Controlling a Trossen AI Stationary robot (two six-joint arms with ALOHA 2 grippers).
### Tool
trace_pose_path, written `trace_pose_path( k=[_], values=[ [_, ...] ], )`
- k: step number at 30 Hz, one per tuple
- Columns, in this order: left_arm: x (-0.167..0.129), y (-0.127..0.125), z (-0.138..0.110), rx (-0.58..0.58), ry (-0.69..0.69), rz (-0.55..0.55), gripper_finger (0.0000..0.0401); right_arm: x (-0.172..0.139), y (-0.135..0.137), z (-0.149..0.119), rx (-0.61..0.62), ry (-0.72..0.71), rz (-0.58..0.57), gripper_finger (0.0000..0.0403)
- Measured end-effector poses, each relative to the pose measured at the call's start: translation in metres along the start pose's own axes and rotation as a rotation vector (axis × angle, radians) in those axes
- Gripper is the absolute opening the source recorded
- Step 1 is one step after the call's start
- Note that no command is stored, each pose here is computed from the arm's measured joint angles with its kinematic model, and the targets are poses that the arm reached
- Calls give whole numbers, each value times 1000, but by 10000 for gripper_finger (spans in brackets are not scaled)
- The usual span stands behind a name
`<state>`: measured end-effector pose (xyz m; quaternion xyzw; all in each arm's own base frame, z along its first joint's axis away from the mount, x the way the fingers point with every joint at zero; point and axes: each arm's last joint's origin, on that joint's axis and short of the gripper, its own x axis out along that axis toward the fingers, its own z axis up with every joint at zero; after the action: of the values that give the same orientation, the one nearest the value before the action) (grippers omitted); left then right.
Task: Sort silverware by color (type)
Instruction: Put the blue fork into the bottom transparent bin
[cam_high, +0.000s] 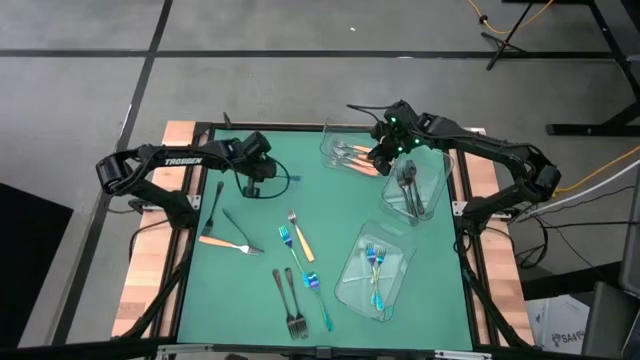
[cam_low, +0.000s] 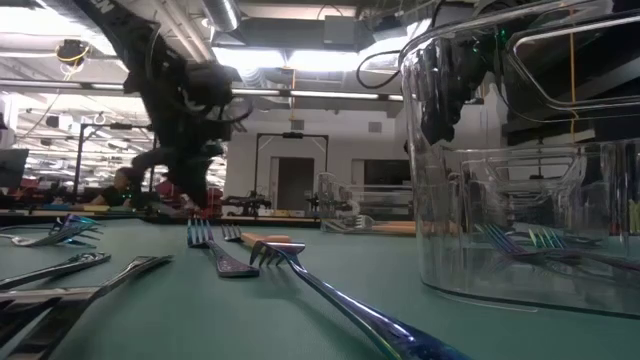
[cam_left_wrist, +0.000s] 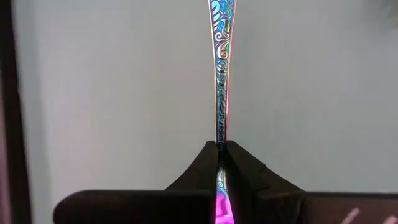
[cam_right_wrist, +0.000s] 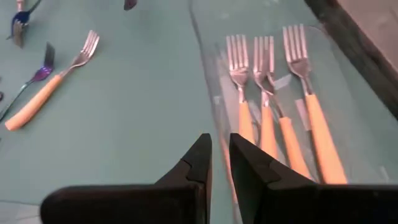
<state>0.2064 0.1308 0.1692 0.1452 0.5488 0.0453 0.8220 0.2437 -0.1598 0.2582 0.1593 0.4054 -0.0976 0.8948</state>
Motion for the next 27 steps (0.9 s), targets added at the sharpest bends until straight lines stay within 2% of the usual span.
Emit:
trace_pose_path(
  k=[6, 13, 18, 27],
  values=[
    [-8, -10, 35, 103, -127, 52, 9, 9, 30, 3, -76, 7, 72, 46],
    [-19, -36, 68, 226, -232, 74, 8, 18, 71, 11, -107, -69, 161, 46],
    [-24, -58, 83, 300, -261, 111, 8, 20, 94, 19, -72, -151, 219, 46],
    [-33, -90, 97, 389, -301, 172, 8, 21, 114, 25, 109, -212, 271, 47]
  ],
)
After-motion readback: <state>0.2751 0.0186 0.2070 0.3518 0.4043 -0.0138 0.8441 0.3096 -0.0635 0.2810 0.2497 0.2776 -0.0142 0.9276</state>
